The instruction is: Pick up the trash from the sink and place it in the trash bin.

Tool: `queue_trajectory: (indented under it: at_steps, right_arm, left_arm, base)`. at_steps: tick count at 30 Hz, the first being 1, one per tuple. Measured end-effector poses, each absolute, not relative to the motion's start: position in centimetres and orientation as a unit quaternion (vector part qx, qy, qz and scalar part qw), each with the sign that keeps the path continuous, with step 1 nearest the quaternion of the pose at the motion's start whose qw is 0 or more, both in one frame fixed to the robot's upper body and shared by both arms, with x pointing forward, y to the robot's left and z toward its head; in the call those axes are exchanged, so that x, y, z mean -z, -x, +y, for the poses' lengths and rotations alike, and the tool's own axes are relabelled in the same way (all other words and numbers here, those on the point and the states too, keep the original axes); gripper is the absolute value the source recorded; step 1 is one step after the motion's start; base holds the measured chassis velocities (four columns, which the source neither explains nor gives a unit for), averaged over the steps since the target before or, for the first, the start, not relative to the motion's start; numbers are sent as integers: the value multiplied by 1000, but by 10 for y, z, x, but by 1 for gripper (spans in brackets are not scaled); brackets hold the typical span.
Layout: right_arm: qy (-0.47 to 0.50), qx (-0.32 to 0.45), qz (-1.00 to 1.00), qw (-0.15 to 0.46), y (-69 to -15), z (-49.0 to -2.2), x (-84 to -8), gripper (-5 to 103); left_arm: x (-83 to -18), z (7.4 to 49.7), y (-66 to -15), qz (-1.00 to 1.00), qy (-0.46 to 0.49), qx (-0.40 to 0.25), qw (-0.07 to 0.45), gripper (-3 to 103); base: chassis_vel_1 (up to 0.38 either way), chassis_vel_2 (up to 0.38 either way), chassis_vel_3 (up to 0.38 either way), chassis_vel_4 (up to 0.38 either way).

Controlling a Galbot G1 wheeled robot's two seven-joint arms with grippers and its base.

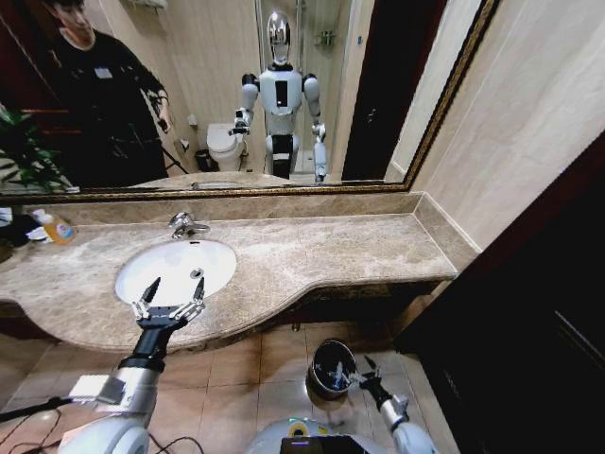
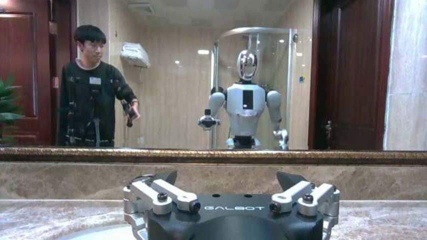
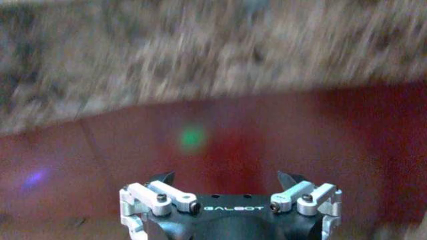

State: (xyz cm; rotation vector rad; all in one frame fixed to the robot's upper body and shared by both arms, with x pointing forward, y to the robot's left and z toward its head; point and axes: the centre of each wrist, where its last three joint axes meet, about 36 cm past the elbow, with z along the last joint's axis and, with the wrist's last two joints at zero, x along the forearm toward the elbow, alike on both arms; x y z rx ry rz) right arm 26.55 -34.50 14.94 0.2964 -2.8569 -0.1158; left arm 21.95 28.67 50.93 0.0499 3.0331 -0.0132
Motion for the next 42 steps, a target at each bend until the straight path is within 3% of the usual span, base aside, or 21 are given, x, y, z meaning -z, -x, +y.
queue_trajectory:
  at_steps: [6,13,19,42]
  right_arm:
    - [-84,43,-993,73,-299,-363,-234,100]
    - [-83,62,-994,-29,-321,-343,-376,100]
    - [-82,59,-993,-56,-318,-326,-443,100]
    - [-66,36,-996,-45,-310,-326,-454,100]
  left_arm:
    - [-509,287,-219,998,-16,4,54,100]
    - [-509,287,-219,998,-16,4,54,100]
    - [-509,287,-219,998,-16,4,54,100]
    - [-509,287,-219,998,-16,4,54,100]
  base:
    - [0,0,0,0]
    - [0,0,0,0]
    - [0,0,0,0]
    - [0,0,0,0]
